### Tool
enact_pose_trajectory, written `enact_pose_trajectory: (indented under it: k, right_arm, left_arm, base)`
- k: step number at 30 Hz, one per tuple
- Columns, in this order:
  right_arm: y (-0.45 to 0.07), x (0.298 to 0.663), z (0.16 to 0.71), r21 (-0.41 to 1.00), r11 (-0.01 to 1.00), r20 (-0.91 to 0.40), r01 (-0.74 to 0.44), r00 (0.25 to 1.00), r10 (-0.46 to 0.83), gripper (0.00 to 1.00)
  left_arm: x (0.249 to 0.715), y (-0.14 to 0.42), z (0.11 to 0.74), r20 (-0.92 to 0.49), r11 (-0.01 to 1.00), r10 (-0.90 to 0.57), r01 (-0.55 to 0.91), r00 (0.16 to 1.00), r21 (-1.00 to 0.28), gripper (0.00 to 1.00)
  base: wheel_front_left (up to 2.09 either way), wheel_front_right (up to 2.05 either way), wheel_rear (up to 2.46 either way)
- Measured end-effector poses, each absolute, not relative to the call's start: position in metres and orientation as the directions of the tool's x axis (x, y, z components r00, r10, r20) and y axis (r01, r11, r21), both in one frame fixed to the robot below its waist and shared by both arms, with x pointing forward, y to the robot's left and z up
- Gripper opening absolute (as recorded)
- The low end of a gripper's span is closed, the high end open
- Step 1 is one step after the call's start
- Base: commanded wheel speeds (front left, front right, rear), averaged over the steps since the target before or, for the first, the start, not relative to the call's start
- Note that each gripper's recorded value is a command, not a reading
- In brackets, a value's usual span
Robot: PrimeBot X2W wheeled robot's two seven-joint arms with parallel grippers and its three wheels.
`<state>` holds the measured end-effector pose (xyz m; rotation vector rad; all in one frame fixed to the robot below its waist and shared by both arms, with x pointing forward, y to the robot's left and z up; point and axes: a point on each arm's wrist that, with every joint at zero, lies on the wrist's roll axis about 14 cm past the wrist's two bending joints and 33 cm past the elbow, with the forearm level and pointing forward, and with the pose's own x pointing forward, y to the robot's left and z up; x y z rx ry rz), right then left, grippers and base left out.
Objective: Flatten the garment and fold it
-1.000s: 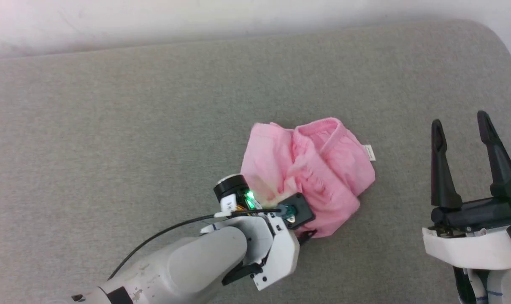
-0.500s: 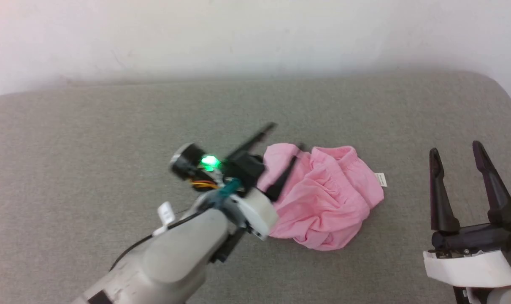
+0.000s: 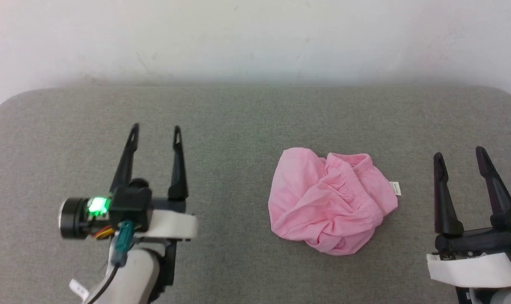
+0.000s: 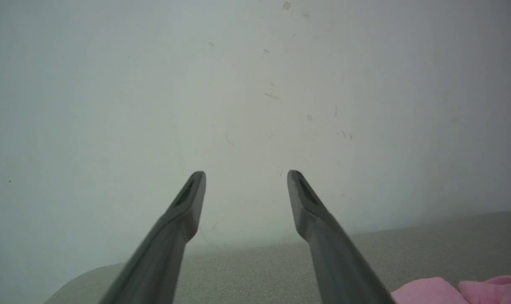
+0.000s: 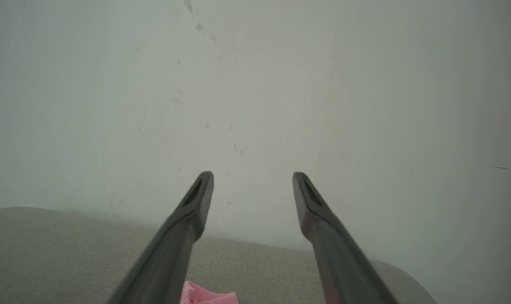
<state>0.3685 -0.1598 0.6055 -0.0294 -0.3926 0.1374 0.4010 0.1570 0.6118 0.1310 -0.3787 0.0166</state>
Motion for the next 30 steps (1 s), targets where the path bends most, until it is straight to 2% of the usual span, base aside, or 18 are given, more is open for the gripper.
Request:
enact_pose_trajectory:
  k: [6,16,20,25,28,30]
  right_arm:
    - [-0.16,0.368,0.596,-0.037,0.991,0.354,-0.131,0.926,0.136,1.0]
    - [-0.161,0.366,0.579,-0.005,0.991,0.304,-0.135,0.944,0.13,1.0]
    - [-0.153,0.371,0.597,-0.052,0.987,0.355,-0.15,0.921,0.159,1.0]
    - [-0.14,0.387,0.641,-0.162,0.966,0.461,-0.201,0.85,0.254,1.0]
    - [-0.133,0.4,0.618,-0.232,0.93,0.367,-0.287,0.859,0.357,1.0]
    - [-0.127,0.405,0.581,-0.268,0.887,0.218,-0.375,0.873,0.435,1.0]
  left_arm:
    - [0.38,0.181,0.586,0.309,0.992,0.065,-0.096,0.949,0.084,1.0]
    - [0.361,0.191,0.556,0.227,0.994,0.081,-0.097,0.971,0.058,1.0]
    - [0.361,0.195,0.558,0.238,0.992,0.09,-0.109,0.967,0.068,1.0]
    - [0.361,0.202,0.561,0.247,0.989,0.108,-0.129,0.963,0.071,1.0]
    - [0.359,0.205,0.562,0.251,0.987,0.117,-0.14,0.961,0.078,1.0]
    - [0.357,0.207,0.56,0.247,0.986,0.123,-0.147,0.961,0.078,1.0]
  base:
    - [0.0,0.0,0.0]
    - [0.0,0.0,0.0]
    - [0.0,0.0,0.0]
    - [0.0,0.0,0.0]
    - [0.0,0.0,0.0]
    - [0.0,0.0,0.0]
